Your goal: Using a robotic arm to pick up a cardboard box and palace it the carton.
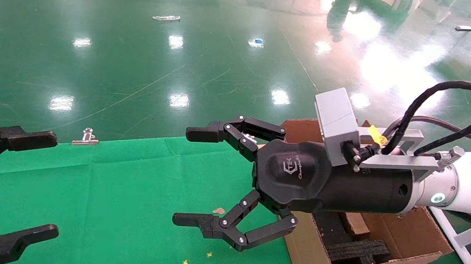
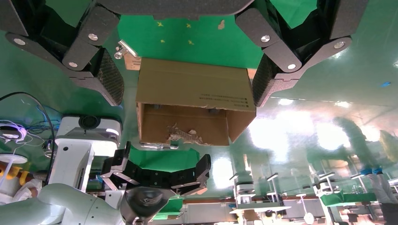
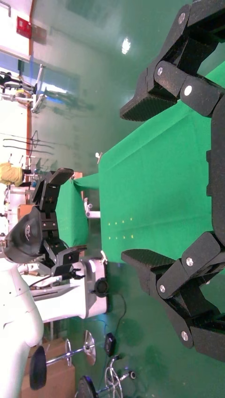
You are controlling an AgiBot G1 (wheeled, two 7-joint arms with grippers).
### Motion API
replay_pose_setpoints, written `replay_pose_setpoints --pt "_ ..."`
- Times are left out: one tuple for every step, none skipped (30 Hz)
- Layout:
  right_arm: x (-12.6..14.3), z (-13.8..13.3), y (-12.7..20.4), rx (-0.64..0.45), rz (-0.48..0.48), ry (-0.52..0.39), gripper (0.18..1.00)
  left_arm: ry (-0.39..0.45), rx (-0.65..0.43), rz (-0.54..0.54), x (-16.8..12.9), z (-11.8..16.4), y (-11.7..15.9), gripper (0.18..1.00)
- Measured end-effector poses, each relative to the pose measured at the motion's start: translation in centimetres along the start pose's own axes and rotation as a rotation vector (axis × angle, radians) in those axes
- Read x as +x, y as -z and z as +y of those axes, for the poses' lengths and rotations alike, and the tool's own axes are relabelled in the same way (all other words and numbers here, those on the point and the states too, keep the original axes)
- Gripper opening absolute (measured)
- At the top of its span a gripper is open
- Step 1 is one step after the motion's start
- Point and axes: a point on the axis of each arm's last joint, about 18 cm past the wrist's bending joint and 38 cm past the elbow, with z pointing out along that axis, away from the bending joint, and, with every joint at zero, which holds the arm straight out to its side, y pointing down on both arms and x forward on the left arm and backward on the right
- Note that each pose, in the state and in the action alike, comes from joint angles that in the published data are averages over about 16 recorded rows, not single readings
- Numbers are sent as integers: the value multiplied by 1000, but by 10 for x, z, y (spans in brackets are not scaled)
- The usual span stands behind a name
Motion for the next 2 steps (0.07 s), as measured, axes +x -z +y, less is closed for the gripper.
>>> replay_pose_setpoints --pt "0 0 0 0 0 0 1000 0 0 0 0 0 0 1001" --pt "0 0 0 0 0 0 1000 0 0 0 0 0 0 1001"
